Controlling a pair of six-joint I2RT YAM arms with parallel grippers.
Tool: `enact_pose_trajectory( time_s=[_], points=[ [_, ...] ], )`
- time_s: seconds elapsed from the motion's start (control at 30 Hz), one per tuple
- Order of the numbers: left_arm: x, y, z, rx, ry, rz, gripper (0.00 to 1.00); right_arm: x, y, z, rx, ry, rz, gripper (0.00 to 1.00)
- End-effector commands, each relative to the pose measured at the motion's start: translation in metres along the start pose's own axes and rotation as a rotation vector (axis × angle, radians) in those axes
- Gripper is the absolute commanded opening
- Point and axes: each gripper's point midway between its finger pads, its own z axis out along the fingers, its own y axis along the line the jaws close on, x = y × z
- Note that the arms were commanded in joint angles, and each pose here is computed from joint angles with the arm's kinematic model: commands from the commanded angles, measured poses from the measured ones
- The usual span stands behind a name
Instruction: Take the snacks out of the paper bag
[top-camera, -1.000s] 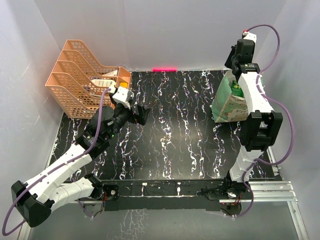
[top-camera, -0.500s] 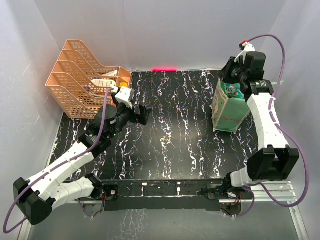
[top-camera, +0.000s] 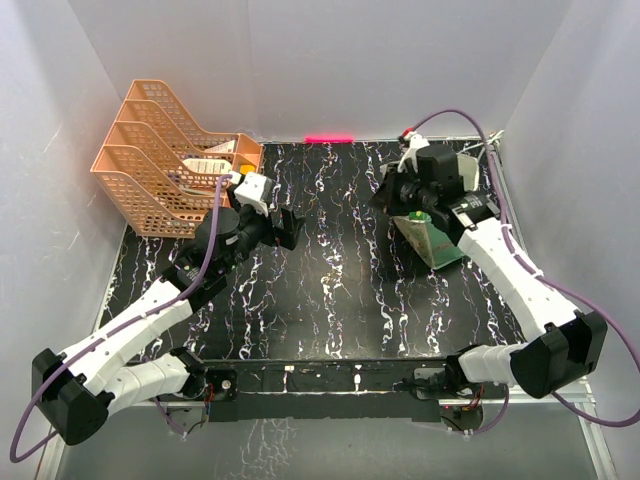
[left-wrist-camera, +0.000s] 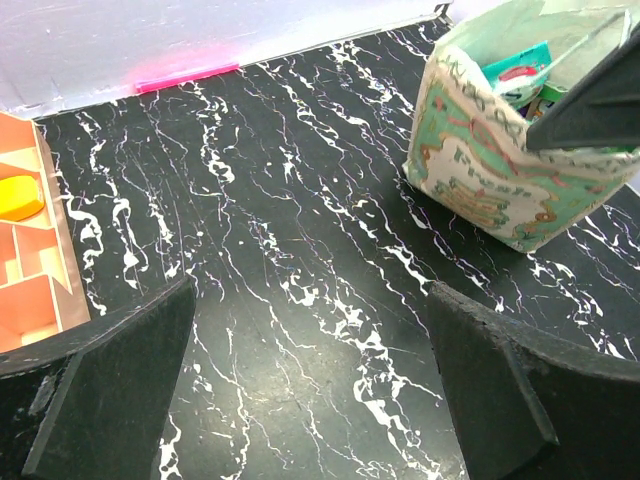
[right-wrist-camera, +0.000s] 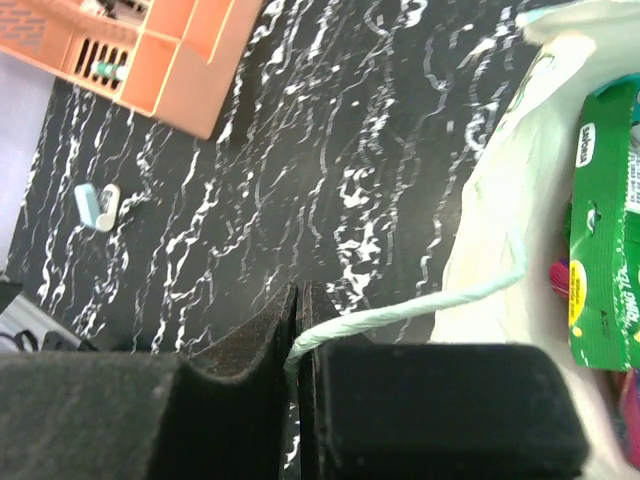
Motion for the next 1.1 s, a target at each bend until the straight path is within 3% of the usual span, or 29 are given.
enact_pose_trajectory(
  time_s=[0.0,0.33,0.4,0.6,0.77,0.93,1.07],
  points=[
    [-0.007,0.002,0.002,0.003,-0.026,-0.017,0.98,-0.008,0.054,-0.007,-0.102,-0.068,0.017,0.07],
    [0.002,0.009,0.005,-0.027,0.011,-0.015,0.98,-0.007,0.099,0.002,-0.167,-0.058,-0.001,0.09],
    [0.006,0.009,0.006,-0.032,0.024,-0.018,0.98,-0.005,0.096,0.002,-0.146,-0.045,-0.003,0.18],
    [0.029,0.007,0.002,-0.062,0.133,-0.148,0.98,-0.002,0.076,-0.021,-0.019,0.018,-0.053,0.63],
    [0.018,-0.012,-0.015,0.001,0.189,-0.264,0.98,0.005,0.066,-0.046,0.035,0.049,-0.077,0.95],
    [-0.004,-0.022,-0.029,0.042,0.18,-0.303,0.98,0.011,0.045,-0.065,0.131,0.034,-0.077,0.98],
    [-0.024,-0.031,-0.026,0.078,0.156,-0.333,0.98,-0.005,0.028,-0.093,0.232,-0.097,-0.04,0.98]
  ],
)
